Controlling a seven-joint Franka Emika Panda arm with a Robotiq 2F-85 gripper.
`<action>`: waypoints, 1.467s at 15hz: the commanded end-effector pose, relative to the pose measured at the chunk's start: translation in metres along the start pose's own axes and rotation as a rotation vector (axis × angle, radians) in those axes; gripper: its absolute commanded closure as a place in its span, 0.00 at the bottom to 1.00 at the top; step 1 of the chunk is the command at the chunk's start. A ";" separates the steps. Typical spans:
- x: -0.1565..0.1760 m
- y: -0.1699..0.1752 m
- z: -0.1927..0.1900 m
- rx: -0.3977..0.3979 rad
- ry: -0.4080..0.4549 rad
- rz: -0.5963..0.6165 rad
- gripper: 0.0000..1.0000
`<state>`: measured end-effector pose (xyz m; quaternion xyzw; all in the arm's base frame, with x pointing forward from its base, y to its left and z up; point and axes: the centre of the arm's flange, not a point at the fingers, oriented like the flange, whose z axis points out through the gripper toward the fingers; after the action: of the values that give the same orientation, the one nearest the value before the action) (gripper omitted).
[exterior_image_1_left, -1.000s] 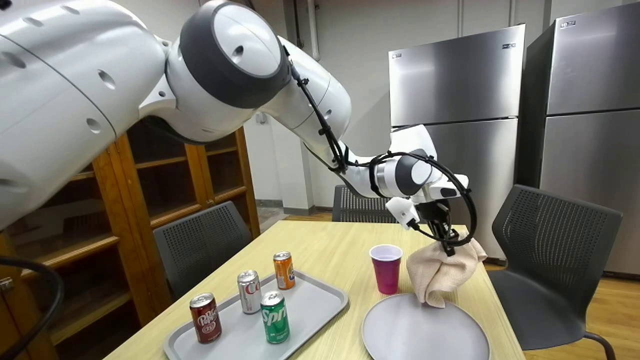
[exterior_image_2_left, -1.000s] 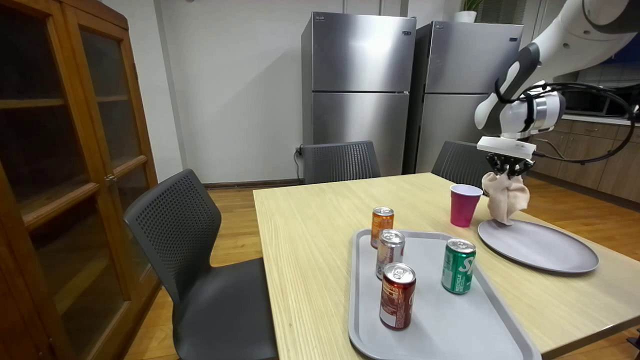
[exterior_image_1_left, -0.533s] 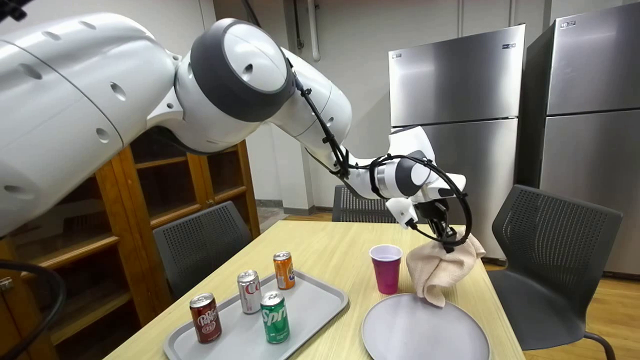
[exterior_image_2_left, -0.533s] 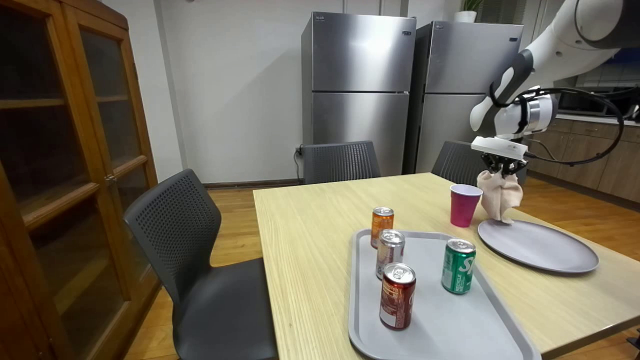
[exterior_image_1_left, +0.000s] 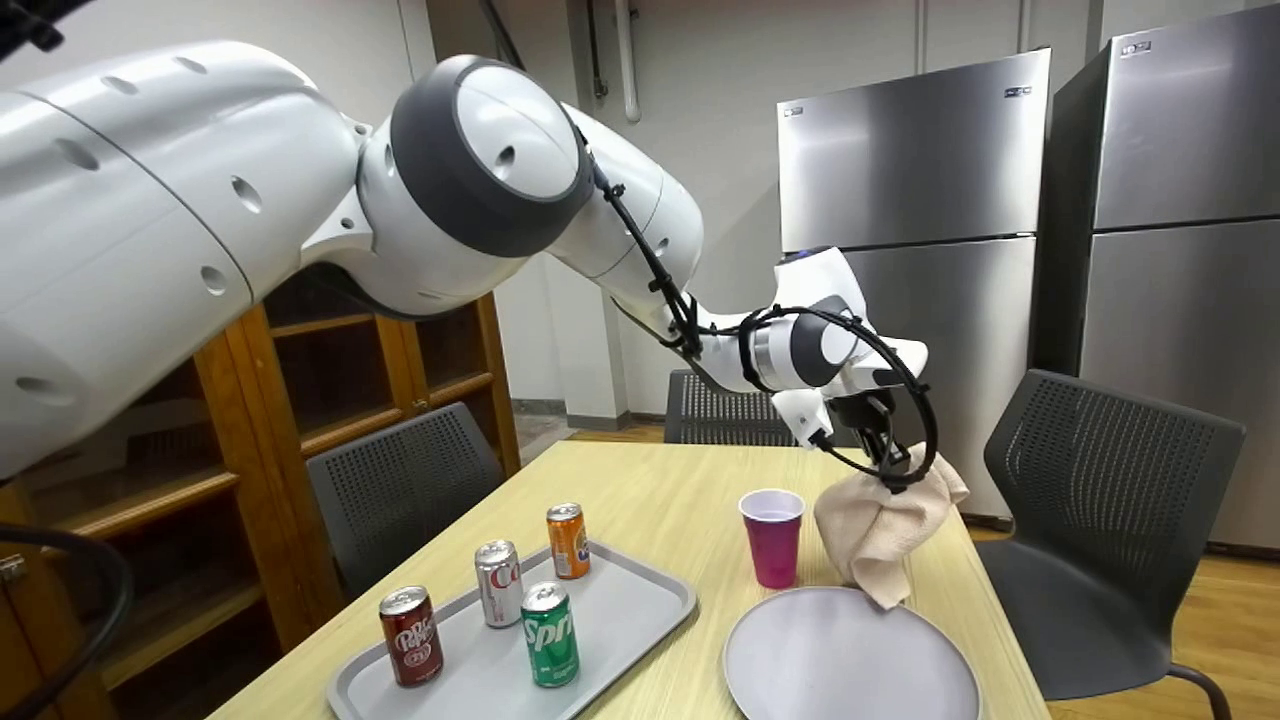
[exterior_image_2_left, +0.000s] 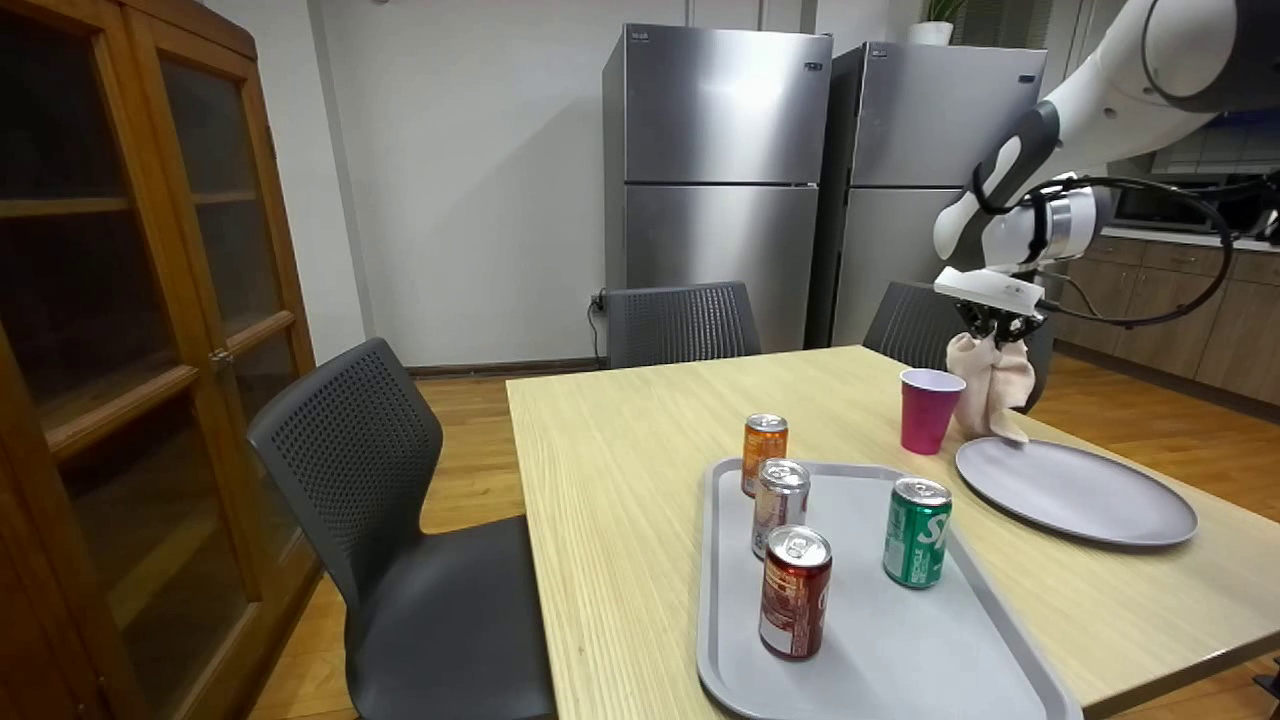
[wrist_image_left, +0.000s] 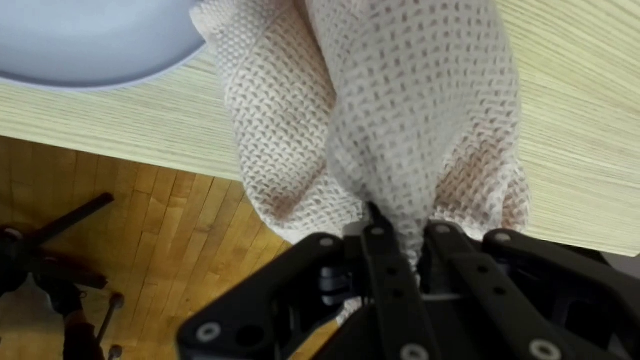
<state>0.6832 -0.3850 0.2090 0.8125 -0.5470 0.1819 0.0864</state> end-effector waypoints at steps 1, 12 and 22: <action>0.010 -0.013 0.000 0.025 0.010 0.031 0.97; 0.000 -0.010 0.020 -0.005 -0.012 0.028 0.97; -0.009 -0.003 0.038 -0.032 -0.028 0.026 0.97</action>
<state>0.6822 -0.3847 0.1704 0.8120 -0.5519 0.1657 0.0929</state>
